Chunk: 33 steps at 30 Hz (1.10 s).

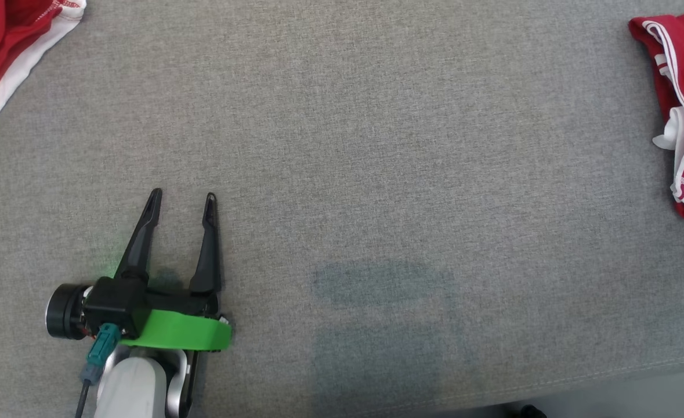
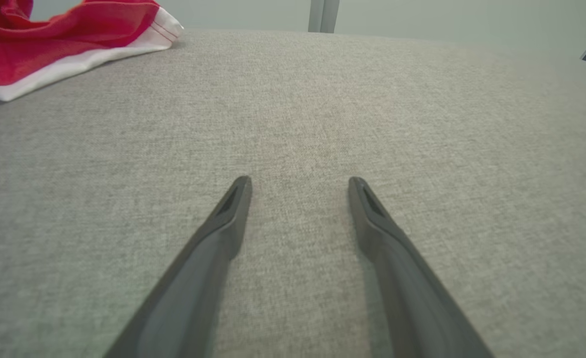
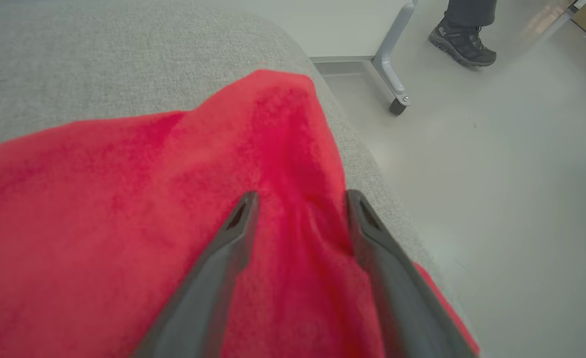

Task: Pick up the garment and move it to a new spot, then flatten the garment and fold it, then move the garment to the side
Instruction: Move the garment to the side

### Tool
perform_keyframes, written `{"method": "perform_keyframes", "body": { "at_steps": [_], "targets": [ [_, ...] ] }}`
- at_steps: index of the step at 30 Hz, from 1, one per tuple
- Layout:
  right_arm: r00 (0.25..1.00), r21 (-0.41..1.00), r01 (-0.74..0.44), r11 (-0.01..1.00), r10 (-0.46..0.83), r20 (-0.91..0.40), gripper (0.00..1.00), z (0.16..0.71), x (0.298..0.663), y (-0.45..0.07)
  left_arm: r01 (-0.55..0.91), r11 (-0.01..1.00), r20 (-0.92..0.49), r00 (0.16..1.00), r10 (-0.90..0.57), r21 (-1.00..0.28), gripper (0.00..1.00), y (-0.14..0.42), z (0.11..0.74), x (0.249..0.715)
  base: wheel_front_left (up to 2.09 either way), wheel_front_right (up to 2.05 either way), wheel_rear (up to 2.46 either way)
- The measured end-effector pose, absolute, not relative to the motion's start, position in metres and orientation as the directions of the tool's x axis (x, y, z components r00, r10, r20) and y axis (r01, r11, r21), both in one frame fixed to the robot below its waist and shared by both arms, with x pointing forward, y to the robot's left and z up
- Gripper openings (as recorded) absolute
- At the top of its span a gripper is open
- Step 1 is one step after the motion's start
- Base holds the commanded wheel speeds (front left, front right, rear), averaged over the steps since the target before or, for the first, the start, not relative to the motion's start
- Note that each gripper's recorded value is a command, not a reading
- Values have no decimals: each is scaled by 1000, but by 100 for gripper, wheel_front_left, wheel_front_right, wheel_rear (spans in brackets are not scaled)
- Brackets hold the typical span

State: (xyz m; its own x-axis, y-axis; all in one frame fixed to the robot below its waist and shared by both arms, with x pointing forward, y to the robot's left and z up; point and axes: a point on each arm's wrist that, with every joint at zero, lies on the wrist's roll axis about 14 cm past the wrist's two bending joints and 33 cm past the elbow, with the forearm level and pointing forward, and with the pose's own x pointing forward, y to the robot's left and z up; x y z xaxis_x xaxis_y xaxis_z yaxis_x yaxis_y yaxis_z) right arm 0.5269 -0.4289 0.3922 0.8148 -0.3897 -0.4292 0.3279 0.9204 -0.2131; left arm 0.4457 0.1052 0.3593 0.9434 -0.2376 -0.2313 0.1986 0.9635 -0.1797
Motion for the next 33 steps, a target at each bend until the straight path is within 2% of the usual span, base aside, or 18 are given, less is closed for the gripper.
{"method": "perform_keyframes", "body": {
  "at_steps": [4,8,12,18,27,33],
  "targets": [
    [839,-234,326,916,-394,-374,100,408,527,-433,181,967,-234,947,-220,-179,100,110,363,440,0,0,0],
    [886,-242,270,932,-339,-317,100,428,533,-414,167,968,-237,949,-209,-184,100,113,369,430,0,0,0],
    [952,-254,219,942,-263,-158,100,479,535,-396,149,970,-221,957,-190,-190,100,118,383,418,0,0,0],
    [992,-191,122,974,-127,-15,100,508,496,-336,101,976,-191,972,-138,-193,100,133,406,394,0,0,0],
    [991,-57,28,998,-21,129,100,533,432,-263,55,980,-120,990,-79,-189,100,150,439,370,0,0,0],
    [991,-5,-18,1000,18,130,100,525,399,-226,49,984,-85,994,-64,-173,100,160,452,358,0,0,0]
  ]
}}
